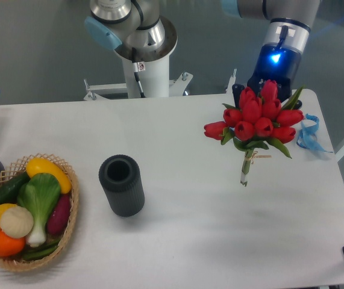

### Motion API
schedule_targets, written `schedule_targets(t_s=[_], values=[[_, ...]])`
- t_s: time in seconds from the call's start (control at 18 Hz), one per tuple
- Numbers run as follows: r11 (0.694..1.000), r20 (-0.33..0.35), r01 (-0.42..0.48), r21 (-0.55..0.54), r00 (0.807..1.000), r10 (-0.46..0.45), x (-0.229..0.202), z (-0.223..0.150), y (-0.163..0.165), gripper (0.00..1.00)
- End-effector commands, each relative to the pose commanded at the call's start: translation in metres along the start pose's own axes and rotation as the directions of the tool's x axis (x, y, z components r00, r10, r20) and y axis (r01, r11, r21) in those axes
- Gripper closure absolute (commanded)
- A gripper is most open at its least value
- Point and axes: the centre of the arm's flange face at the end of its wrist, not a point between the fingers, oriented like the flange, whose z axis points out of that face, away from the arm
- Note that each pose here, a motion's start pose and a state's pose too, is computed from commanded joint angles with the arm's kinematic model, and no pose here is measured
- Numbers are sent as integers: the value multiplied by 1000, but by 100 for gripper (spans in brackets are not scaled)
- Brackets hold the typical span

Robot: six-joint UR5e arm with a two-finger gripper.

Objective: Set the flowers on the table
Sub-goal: 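Close the gripper on the red tulip bouquet stems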

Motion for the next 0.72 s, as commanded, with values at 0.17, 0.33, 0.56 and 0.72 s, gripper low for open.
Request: schedule_targets(t_s=[0.17, 0.33, 0.56, 0.72], values=[[1000, 1, -1, -6, 1000, 1, 3, 0, 0, 67], [999, 25, 3, -52, 1000, -1, -1, -4, -2, 67], [996, 45, -8, -85, 999, 12, -3, -9, -6, 67], [974, 85, -13, -226, 996, 33, 0, -18, -13, 67]])
